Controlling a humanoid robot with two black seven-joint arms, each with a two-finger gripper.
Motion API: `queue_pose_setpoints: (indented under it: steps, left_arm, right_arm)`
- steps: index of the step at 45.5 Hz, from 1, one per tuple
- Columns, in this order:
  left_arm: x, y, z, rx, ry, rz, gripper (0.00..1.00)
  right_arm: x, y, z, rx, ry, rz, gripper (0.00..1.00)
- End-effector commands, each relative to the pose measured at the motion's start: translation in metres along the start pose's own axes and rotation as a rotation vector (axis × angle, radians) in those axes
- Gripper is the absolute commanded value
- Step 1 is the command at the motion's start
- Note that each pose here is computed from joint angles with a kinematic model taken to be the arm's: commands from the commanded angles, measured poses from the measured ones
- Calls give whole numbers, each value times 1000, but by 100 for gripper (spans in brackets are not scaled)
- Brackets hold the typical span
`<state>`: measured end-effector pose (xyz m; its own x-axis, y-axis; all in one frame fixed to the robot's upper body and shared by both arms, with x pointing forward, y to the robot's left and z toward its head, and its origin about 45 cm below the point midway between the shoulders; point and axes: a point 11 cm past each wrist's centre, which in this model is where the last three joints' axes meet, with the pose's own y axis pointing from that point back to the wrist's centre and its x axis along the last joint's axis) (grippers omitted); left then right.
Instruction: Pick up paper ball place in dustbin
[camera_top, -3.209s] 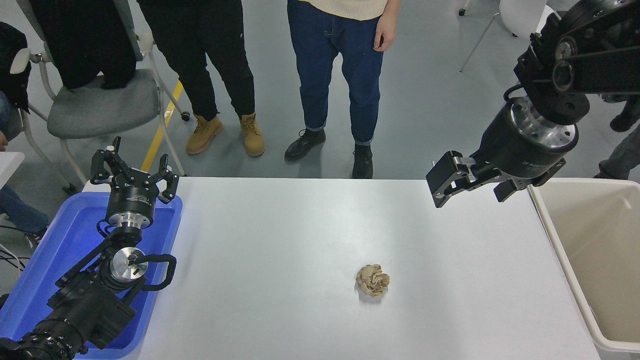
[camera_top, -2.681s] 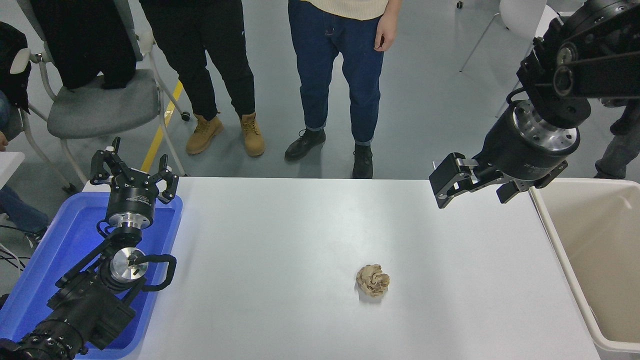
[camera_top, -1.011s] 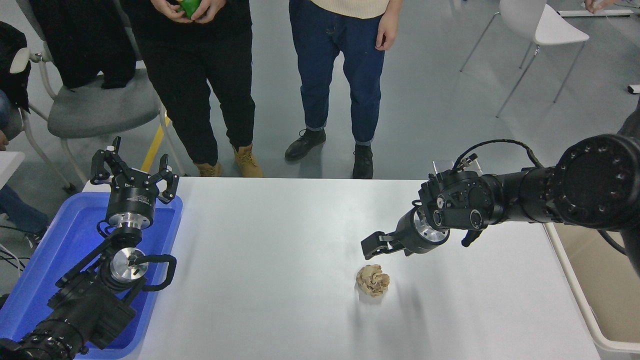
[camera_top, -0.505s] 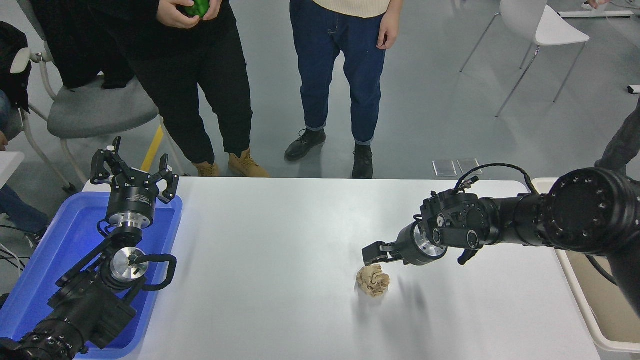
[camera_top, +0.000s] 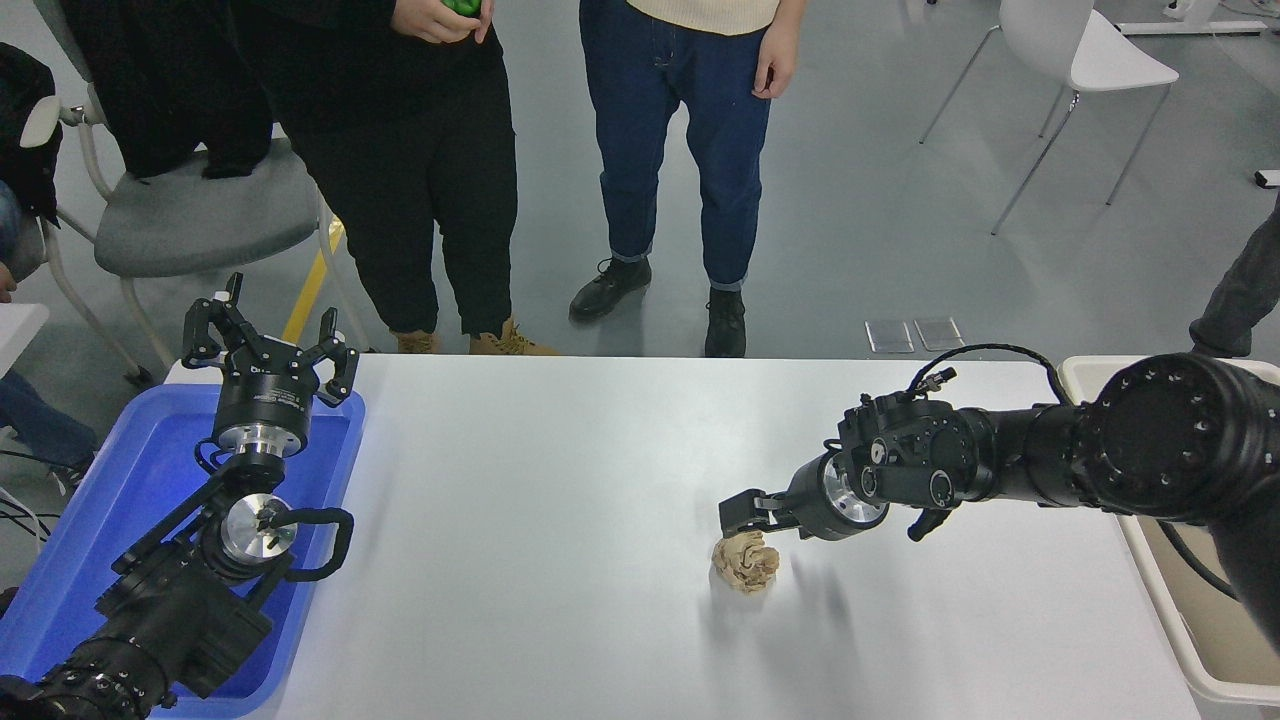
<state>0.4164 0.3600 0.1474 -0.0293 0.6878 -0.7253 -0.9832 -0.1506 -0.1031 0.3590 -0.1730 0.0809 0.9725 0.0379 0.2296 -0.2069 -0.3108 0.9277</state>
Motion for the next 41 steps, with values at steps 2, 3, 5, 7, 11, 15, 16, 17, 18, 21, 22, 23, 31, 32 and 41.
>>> queue_pose_setpoints:
  steps: [2,3,5,7,11,15,16,17,18,21,22,23,31,32,41]
  left_arm:
    - [0,0,0,0,0,1,99]
    - [0,0,0,0,1,0,99]
    - [0,0,0,0,0,1,99]
    - [0,0,0,0,-1,0,99]
    - [0,0,0,0,-1,0,99]
    - [0,0,0,0,0,1,99]
    - [0,0,0,0,0,-1,99]
    - [0,0,0,0,0,-1,99]
    - [0,0,0,0,0,1,99]
    - [0,0,0,0,0,1,99]
    - [0,0,0,0,0,1,99]
    - [0,0,0,0,0,1,99]
    - [0,0,0,0,-1,0,99]
    - [0,0,0,0,0,1,99]
    - [0,0,0,0,1,-1,99]
  right_arm:
    - [-5,-4,-2,12,-20,-8,100]
    - [-6,-5,-2,15,-22,-10,100]
    - [-5,-5,-4,19,-25,-7,100]
    - [-9,-7,-5,26,-32,-13,100]
    - [-13,-9,-5,31,-41,-20,100]
    - [-13,-10,-7,41,-47,-19,100]
    - [-14,-10,-7,43,-48,-20,100]
    - [-13,-10,-8,44,-47,-20,100]
    - [-15,-11,-8,45,-48,-22,100]
    - [-18,-13,-5,42,-51,-25,100]
    - [-18,-14,-4,40,-51,-24,100]
    - [-18,-14,-4,39,-50,-24,100]
    - [-17,-17,1,30,-50,1,100]
    - [-18,-18,2,30,-52,3,100]
    - [-17,-19,4,26,-53,14,98]
